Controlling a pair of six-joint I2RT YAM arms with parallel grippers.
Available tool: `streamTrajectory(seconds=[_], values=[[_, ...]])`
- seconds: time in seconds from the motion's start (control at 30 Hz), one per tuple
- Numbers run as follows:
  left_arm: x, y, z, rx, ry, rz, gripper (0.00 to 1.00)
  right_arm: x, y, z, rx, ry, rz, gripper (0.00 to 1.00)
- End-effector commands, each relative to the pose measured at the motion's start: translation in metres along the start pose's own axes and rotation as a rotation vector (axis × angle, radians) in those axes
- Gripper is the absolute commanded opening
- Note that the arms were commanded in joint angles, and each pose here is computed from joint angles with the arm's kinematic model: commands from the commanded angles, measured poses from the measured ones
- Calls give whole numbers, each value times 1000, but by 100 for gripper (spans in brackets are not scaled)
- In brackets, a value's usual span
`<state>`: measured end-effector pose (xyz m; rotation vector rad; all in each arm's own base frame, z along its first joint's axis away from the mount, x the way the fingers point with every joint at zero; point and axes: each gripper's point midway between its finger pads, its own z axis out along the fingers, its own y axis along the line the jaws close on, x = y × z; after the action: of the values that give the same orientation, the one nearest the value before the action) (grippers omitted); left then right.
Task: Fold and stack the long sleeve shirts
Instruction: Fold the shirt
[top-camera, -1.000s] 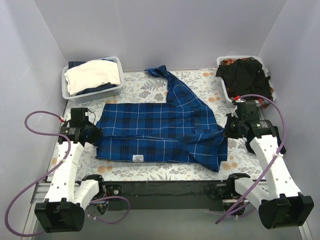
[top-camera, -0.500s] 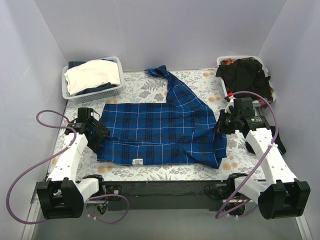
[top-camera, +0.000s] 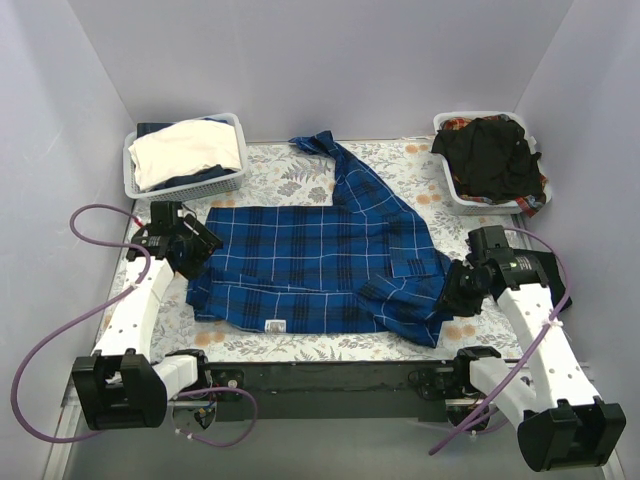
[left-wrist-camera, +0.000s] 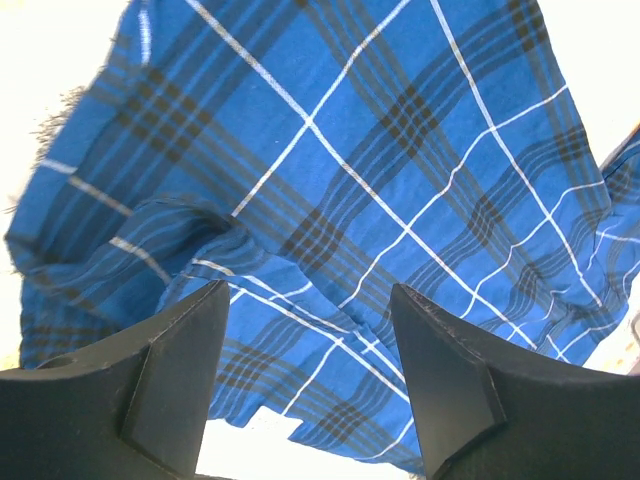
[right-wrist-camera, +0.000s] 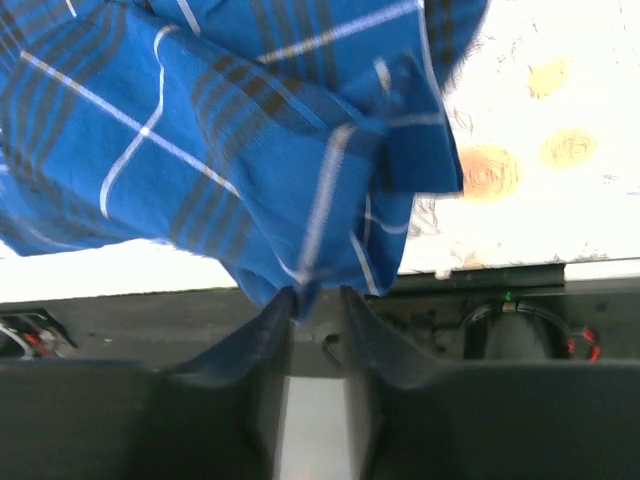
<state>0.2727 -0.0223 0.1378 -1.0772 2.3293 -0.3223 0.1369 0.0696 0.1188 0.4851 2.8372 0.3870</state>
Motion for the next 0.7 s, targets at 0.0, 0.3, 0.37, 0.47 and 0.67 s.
streamTrajectory(seconds=[0.0, 0.3, 0.37, 0.47, 0.67], values=[[-12, -25, -1, 87, -5, 38, 65, -6, 3, -28, 15, -50, 27, 43], [-12, -27, -2, 99, 3, 77, 65, -66, -13, -34, 180, -258, 11, 46], [-9, -26, -1, 98, 14, 83, 65, -84, -14, -36, 218, -295, 5, 46], [-1, -27, 1, 117, 43, 90, 65, -108, 4, -20, 144, -331, -80, 49], [13, -18, 7, 109, 80, 104, 65, -118, 38, 46, -10, -151, -175, 56]])
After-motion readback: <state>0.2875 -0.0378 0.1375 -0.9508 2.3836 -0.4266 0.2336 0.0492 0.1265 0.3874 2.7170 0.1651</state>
